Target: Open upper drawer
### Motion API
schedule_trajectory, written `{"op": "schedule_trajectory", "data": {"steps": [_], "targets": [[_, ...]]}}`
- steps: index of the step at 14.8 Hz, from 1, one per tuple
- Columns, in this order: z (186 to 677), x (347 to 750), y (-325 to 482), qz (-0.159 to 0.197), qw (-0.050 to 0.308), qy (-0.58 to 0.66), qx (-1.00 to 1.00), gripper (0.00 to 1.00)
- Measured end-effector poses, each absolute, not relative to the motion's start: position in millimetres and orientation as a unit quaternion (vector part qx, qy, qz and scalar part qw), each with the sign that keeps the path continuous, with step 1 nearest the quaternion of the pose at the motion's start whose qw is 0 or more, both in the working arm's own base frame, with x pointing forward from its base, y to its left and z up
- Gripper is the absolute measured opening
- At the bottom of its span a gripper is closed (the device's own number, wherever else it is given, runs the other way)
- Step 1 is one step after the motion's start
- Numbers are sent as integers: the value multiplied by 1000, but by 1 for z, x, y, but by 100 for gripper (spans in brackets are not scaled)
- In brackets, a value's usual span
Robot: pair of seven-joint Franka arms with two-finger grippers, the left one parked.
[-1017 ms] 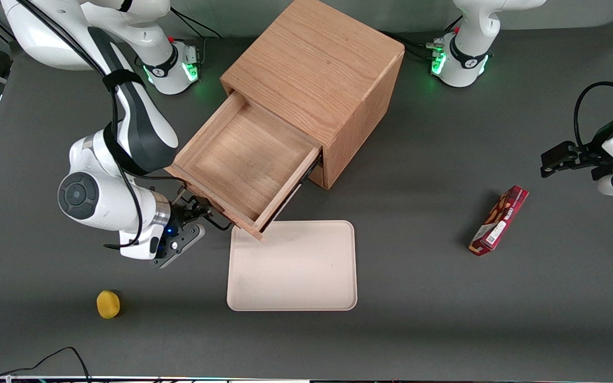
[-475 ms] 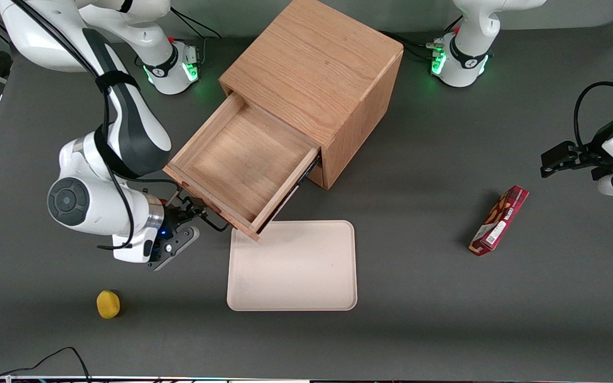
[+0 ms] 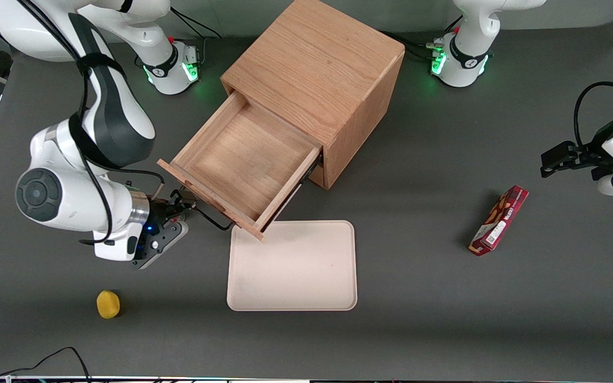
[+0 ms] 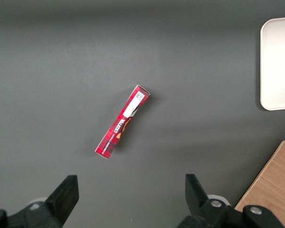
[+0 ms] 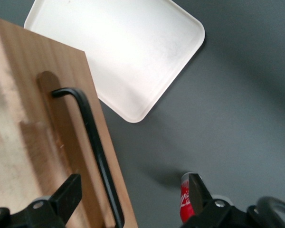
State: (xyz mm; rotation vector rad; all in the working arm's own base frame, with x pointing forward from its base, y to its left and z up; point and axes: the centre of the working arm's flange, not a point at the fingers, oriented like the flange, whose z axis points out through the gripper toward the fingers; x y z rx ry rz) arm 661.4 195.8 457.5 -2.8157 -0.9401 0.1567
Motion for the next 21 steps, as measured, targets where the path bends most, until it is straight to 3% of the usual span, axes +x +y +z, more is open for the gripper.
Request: {"op": "schedule_trajectory", "data": {"steps": [6,11,14,21], "targets": [[526,632,182,65,71,-294,-951,100],[586,593,104,75,53,-205,-975,100],[608,561,56,100,48,-165,-980,100],[649,526,37,74,31,-72,-994,100]]}}
